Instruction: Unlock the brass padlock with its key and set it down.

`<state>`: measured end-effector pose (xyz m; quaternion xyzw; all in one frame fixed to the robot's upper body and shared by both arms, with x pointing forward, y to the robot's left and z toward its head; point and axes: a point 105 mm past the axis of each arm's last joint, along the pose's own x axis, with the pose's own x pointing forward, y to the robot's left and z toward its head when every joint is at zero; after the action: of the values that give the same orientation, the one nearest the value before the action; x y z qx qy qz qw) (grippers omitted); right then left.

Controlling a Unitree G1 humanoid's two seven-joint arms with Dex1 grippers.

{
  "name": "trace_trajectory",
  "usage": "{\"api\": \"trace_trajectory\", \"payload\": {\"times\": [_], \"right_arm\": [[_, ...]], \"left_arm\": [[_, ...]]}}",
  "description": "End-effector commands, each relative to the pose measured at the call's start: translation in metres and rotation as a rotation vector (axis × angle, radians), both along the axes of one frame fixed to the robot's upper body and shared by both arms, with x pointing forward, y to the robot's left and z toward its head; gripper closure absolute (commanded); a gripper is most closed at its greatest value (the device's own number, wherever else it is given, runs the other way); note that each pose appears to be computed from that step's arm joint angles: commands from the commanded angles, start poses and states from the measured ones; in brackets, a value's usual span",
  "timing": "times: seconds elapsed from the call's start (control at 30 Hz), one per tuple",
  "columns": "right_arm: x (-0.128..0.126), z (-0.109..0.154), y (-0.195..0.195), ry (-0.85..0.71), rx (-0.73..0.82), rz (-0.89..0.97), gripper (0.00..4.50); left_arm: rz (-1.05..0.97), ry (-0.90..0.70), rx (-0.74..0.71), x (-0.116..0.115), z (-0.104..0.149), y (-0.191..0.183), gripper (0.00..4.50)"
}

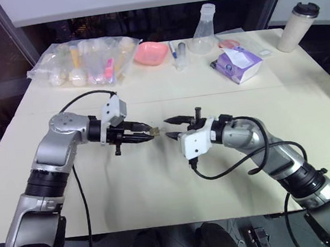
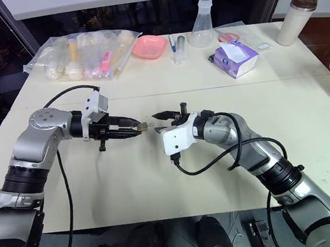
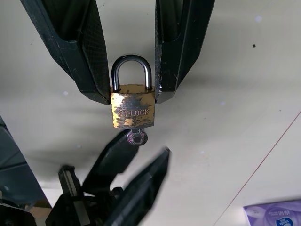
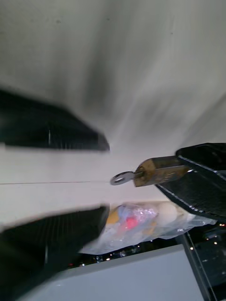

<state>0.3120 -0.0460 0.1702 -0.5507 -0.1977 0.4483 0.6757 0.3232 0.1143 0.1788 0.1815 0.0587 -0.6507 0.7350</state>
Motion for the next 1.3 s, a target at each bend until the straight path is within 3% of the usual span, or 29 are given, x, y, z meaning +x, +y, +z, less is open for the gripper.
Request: {"api": "trace_trajectory", "payload": {"times": [0.03, 0.33, 0.93, 1.0, 1.13, 1.3], "right_arm": [[-0.001, 0.015, 0.003, -0.027, 0.032, 0.014, 4.41], [-0.006, 0.012, 0.008, 0.045, 0.029, 0.029, 4.47], [-0.010, 0.019, 0.018, -0.057, 0.003, 0.079, 4.47], [-0.009, 0.020, 0.017, -0.072, -0.003, 0.084, 4.23], [-0.007, 0.019, 0.016, -0.092, -0.022, 0.079, 2.42], [-0.005, 0.021, 0.014, -0.157, -0.052, 0.082, 2.42]], "left_arm": [[-0.007, -0.068, 0.004, 0.000, 0.011, -0.001, 3.72], [-0.002, -0.103, 0.023, 0.002, 0.010, -0.003, 3.72], [0.018, -0.075, -0.007, 0.004, 0.010, -0.009, 3.72], [0.012, -0.063, -0.018, 0.003, 0.012, -0.010, 3.72], [0.007, -0.051, -0.023, 0.001, 0.014, -0.011, 3.72], [-0.008, -0.023, -0.017, -0.002, 0.014, -0.009, 3.72]]}}
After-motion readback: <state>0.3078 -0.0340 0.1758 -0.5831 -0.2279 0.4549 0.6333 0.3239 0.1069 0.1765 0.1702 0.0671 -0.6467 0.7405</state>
